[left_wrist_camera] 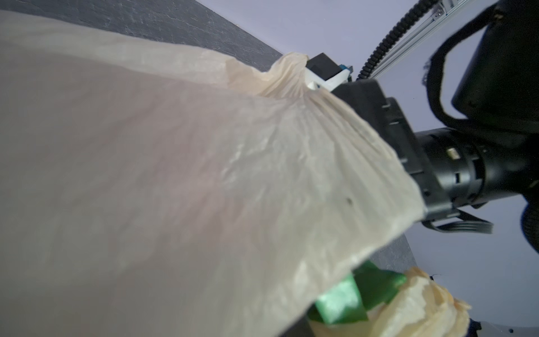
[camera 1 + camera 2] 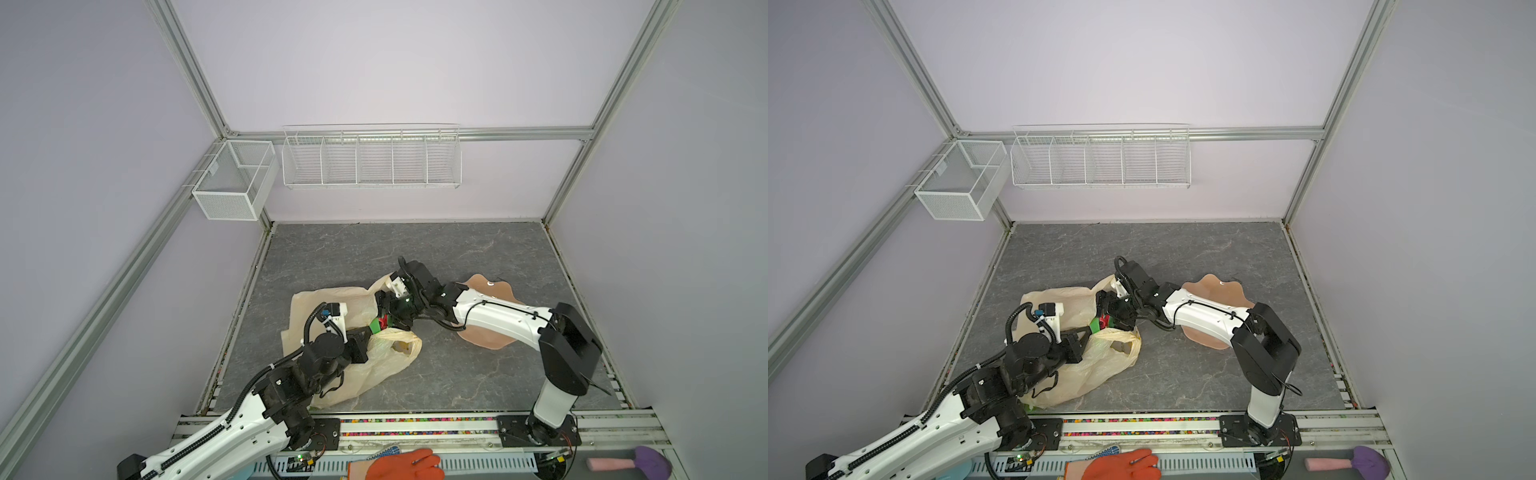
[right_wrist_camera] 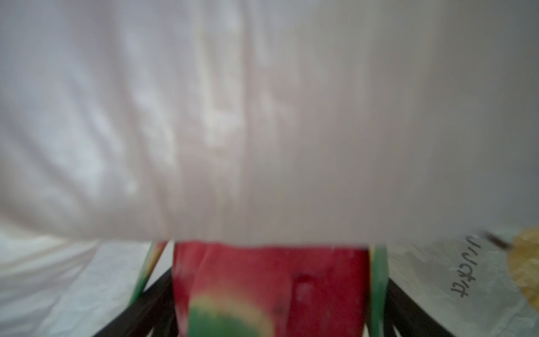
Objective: Place the fruits into the plastic bag
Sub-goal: 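Lower the dragon fruit deeper into the bag while the left gripper holds the bag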
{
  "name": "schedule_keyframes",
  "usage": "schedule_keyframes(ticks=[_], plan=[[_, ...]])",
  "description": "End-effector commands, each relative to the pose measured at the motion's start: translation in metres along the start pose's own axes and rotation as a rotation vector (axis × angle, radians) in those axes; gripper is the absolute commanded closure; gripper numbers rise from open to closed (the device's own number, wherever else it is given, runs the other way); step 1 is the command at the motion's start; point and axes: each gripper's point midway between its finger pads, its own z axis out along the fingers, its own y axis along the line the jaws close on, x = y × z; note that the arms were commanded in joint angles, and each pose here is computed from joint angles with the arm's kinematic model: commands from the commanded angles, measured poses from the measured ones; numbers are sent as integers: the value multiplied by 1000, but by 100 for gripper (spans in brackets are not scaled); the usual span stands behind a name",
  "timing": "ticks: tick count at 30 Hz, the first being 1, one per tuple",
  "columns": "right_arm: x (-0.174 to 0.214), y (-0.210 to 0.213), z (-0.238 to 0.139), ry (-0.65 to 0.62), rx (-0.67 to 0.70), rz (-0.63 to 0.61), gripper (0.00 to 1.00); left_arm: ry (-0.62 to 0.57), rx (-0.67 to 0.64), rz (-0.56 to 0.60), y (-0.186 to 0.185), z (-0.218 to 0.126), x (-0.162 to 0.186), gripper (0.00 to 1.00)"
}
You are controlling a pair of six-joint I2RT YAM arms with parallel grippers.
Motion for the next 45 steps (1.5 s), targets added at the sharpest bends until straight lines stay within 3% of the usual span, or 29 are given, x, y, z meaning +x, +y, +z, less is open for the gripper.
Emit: schedule_keyframes(ticks=[1,6,15,21,33,39,45], plan=[[5,29,-2,46,-80,-64,12,-34,95,-27,-31,-4,-20,100],[9,27,0,77,-79,-58,12,-75,154,-59,-46,-3,-30,100],[19,30,4,118,-95,-77,12,-109,144,-81,-47,2,-37,100],[26,43,0,127,-131,-92,12,-118,-117,-82,4,15,-26,100],[46,62,-29,167,-168,-116,12,-163,-533,-112,83,-5,-17,100],[53,38,-26,186,-111,-88,12,-186,-411,-104,65,4,-21,100],[45,29,-31,163,-86,-87,12,-232,-223,-68,29,-15,-45,100]])
